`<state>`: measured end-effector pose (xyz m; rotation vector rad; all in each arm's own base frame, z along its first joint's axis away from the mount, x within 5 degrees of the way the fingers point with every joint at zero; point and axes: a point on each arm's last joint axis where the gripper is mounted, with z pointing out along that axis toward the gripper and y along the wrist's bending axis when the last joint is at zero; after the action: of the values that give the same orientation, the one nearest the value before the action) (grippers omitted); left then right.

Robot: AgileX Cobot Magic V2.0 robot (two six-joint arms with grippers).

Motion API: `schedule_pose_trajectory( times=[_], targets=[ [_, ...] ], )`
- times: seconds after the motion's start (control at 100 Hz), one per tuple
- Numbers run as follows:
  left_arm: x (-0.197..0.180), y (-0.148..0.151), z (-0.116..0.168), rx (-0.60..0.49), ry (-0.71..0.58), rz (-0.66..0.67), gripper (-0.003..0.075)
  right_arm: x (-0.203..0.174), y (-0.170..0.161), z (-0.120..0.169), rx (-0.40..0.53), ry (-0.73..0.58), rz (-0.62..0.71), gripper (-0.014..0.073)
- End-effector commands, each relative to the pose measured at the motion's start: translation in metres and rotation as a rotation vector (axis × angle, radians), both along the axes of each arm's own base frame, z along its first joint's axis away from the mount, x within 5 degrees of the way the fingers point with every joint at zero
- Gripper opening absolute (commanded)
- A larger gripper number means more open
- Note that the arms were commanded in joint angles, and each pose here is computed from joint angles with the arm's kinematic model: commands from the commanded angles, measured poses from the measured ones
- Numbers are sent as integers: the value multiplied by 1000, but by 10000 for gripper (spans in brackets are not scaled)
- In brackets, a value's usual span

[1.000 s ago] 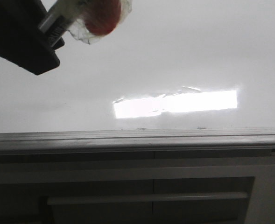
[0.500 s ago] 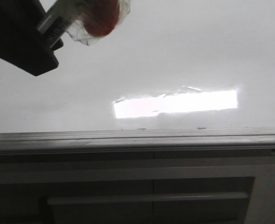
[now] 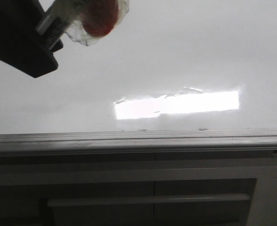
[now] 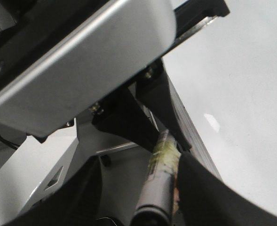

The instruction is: Write number 0 on whiteboard

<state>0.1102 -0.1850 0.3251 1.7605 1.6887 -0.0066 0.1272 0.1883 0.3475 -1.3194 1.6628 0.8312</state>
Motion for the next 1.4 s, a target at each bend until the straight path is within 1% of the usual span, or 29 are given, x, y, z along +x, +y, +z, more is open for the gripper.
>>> schedule_pose_trajectory(
  times=[0.0, 0.23, 0.28, 0.56, 0.7, 0.87, 0.98, 1.05, 1.1, 1.15, 1.17, 1.2, 1.25, 1.3, 1.39],
  targets=[
    [-1, -2, 16, -91, -51, -18, -20, 2, 3, 15, 79, 9, -18, 306],
    [-1, -2, 16, -92, -52, -18, -20, 5, 6, 11, 68, 21, -20, 304],
    [-1, -2, 16, -92, -52, -18, -20, 5, 6, 11, 68, 21, -20, 286],
    [-1, -2, 16, -92, -52, -18, -20, 6, 7, 10, 67, 22, -24, 36],
    [-1, -2, 16, -92, -52, -18, -20, 6, 7, 10, 68, 21, -25, -62],
    [-1, -2, 16, -98, -45, -10, -20, 7, 7, 11, 73, 14, -38, -68],
    [-1, 0, 21, -170, -9, 67, -13, 9, 6, 11, 73, -5, -55, -68],
    [-3, 3, 26, -220, -4, 93, 46, 10, 6, 11, 71, -13, -60, -67],
    [-5, 7, 32, -270, -3, 107, 122, 10, 6, 11, 64, -20, -59, -66],
    [-7, 11, 37, -316, 2, 124, 227, 10, 5, 11, 56, -35, -57, -66],
    [-8, 14, 40, -336, 6, 135, 254, 10, 5, 11, 51, -41, -56, -65],
    [-10, 17, 43, -363, 15, 150, 314, 9, 4, 11, 50, -46, -56, -63],
    [-13, 23, 48, -404, 23, 169, 372, 8, 3, 13, 55, -52, -60, -53],
    [-16, 30, 53, -442, 26, 181, 395, 7, 1, 15, 63, -62, -64, -48],
    [-22, 41, 62, -498, 26, 191, 390, 6, -3, 19, 74, -92, -80, -48]
  ],
)
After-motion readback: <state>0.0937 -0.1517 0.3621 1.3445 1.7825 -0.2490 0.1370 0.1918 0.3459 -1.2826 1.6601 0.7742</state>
